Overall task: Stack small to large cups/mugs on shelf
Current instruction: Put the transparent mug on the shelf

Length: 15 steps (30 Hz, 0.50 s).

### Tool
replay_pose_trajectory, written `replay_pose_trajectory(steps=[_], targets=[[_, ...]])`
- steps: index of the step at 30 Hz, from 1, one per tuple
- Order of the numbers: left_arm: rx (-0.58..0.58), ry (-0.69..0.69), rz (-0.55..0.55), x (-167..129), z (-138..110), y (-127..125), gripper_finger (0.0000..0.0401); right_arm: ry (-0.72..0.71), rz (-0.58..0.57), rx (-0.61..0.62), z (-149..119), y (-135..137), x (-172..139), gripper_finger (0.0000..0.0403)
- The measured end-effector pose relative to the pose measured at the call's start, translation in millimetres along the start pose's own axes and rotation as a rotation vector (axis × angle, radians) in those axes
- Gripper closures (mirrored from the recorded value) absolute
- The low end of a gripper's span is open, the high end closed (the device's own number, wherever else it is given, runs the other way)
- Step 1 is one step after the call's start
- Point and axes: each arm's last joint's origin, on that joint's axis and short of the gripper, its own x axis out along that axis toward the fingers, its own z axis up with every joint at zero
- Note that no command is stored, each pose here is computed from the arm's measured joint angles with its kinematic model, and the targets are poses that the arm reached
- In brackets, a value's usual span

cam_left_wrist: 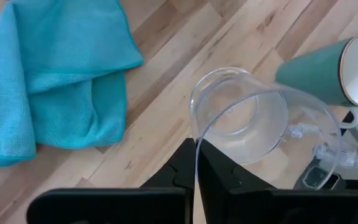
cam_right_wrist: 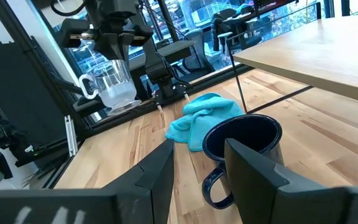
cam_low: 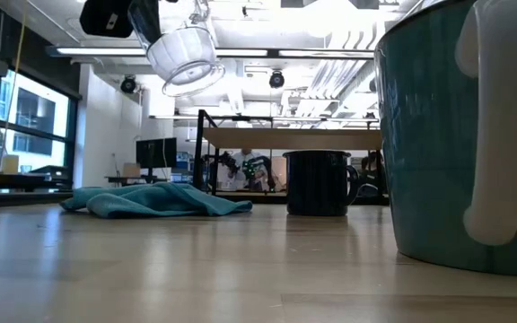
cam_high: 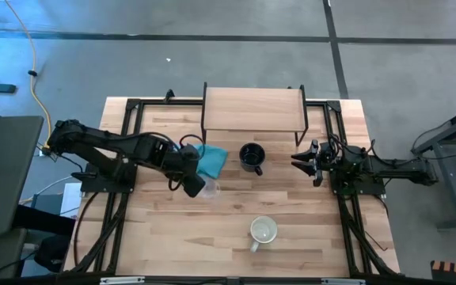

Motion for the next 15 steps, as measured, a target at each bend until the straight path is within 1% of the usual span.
replay_pose_trajectory(steps=[8, 15], targets=[[0.008, 0.001, 0.001, 0.0, 0.0, 0.1, 0.0401, 0.001, 0.000, -0.003, -0.1, 0.0, 0.0, 0.0269], [0.012, -0.005, 0.016, -0.4, 9.0, 6.5, 0.0401, 0.001, -0.001, -0.003, 0.0, -0.1, 0.0, 0.0269]])
